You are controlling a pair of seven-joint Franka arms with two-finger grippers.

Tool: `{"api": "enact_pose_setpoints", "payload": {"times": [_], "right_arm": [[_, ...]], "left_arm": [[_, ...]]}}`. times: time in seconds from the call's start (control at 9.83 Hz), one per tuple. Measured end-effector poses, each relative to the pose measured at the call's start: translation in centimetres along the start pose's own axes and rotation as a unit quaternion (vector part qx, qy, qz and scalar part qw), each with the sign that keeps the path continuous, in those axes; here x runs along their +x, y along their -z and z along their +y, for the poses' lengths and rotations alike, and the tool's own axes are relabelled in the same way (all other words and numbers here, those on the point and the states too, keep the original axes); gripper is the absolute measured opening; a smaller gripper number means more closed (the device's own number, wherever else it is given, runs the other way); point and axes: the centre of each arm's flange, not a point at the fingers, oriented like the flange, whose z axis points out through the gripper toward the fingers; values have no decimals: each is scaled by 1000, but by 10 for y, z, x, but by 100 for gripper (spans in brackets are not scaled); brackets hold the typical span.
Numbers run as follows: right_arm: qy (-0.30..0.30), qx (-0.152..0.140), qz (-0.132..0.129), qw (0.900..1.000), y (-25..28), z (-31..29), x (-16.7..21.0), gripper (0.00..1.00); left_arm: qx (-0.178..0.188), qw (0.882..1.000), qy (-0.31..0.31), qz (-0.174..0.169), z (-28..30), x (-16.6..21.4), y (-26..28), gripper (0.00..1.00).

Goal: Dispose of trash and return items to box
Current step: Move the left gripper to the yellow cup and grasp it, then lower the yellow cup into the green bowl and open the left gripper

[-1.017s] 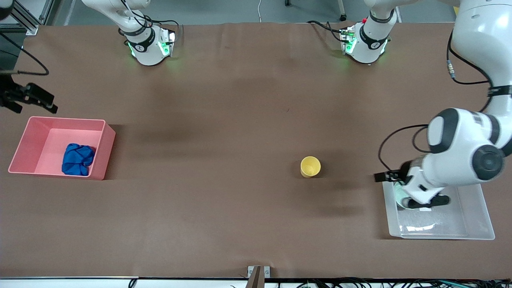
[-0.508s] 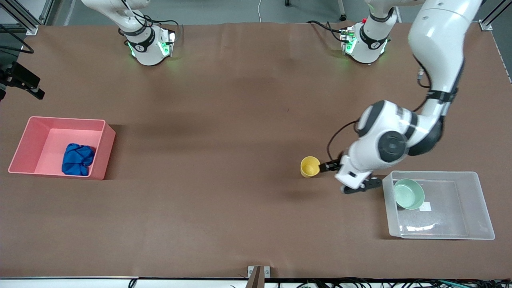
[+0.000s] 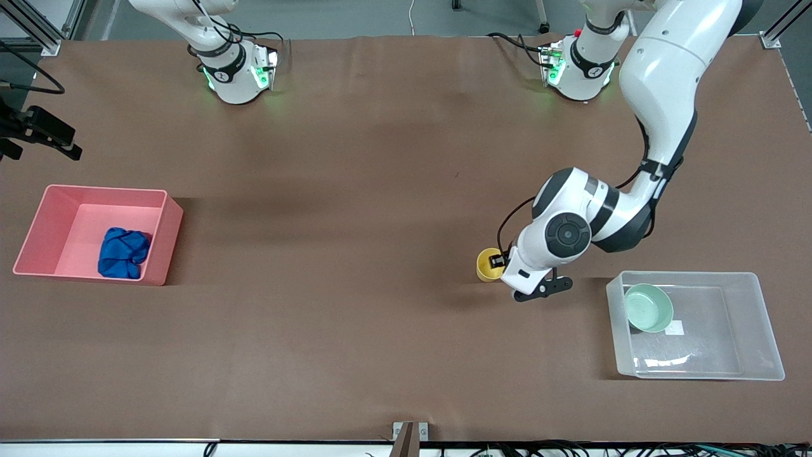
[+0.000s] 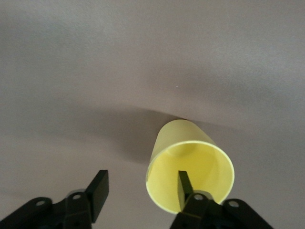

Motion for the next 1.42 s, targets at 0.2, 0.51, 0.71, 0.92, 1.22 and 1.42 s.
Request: {"api": "enact_pose_setpoints", "payload": {"times": [0.2, 0.51, 0.71, 0.92, 1.22, 1.42], "right_arm": [[-1, 0, 3, 1000, 0, 1, 1, 100], [-1, 0, 7, 1000, -1, 1, 3, 100], [-1, 0, 7, 1000, -2, 1, 4, 100], [-1, -1, 6, 1000, -2, 1, 4, 100], [-1, 0, 6, 1000, -2, 1, 4, 100], [-1, 0, 6, 1000, -3, 1, 4, 100]], "left_arm": [[-5, 1000, 10, -4, 7, -2, -19, 49], [-12, 1000, 15, 4, 8, 3, -13, 4], [-21, 999, 21, 37, -1, 12, 38, 3], [-7, 998, 13, 60, -44, 31, 121, 3], [-7, 996, -12, 86, -152, 84, 187, 3], [8, 995, -39, 88, -217, 112, 184, 3]]}}
